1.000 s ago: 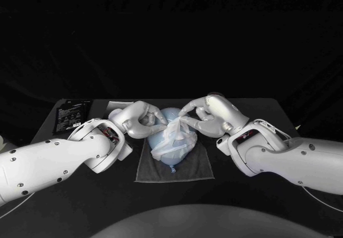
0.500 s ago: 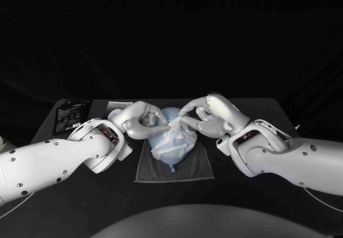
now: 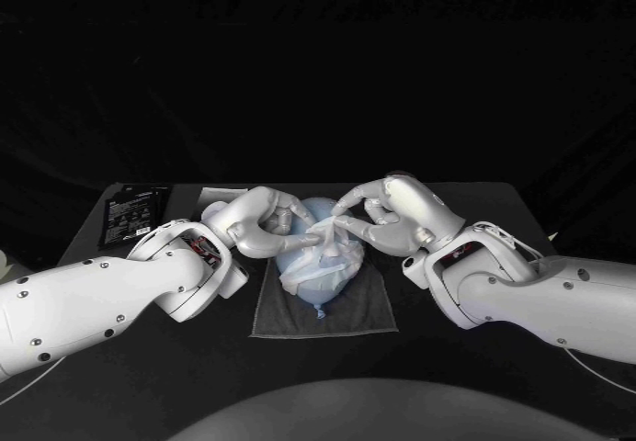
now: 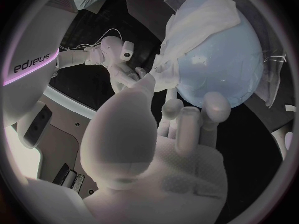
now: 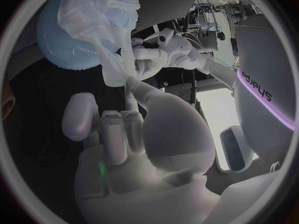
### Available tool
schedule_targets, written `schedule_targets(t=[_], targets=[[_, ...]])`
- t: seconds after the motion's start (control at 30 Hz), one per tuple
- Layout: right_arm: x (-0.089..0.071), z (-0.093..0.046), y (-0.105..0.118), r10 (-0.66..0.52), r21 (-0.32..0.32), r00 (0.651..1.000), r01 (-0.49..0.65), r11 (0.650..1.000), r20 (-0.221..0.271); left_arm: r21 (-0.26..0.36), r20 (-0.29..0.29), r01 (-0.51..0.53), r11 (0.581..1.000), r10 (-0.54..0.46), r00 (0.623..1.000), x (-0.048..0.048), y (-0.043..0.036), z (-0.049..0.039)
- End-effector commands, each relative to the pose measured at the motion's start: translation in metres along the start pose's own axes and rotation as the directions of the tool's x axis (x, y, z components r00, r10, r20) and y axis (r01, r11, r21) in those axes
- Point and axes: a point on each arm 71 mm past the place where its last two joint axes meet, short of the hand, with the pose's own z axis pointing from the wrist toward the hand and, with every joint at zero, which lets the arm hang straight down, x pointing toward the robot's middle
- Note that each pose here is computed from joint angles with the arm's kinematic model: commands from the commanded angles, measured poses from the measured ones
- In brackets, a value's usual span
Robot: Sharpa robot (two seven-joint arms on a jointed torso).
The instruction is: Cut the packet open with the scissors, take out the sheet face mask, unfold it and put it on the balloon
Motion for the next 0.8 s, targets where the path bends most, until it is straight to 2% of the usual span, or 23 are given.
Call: schedule_targets(t=[0.03,0.8], targets=[[-0.0004,-0.0001,0.0027,-0.007,-0.024,1.000,0.007,1.000,0.006,0.024,-0.010,0.016,1.000,-0.016,1.000,0.0011,-0.0028,0.0003],[-0.0057,-0.0036,0.0060,-0.006,-0.045,0.999,0.008,0.999,0.042,0.014,-0.067,0.016,1.000,-0.015,0.998,0.0050,-0.0006,0.0024]])
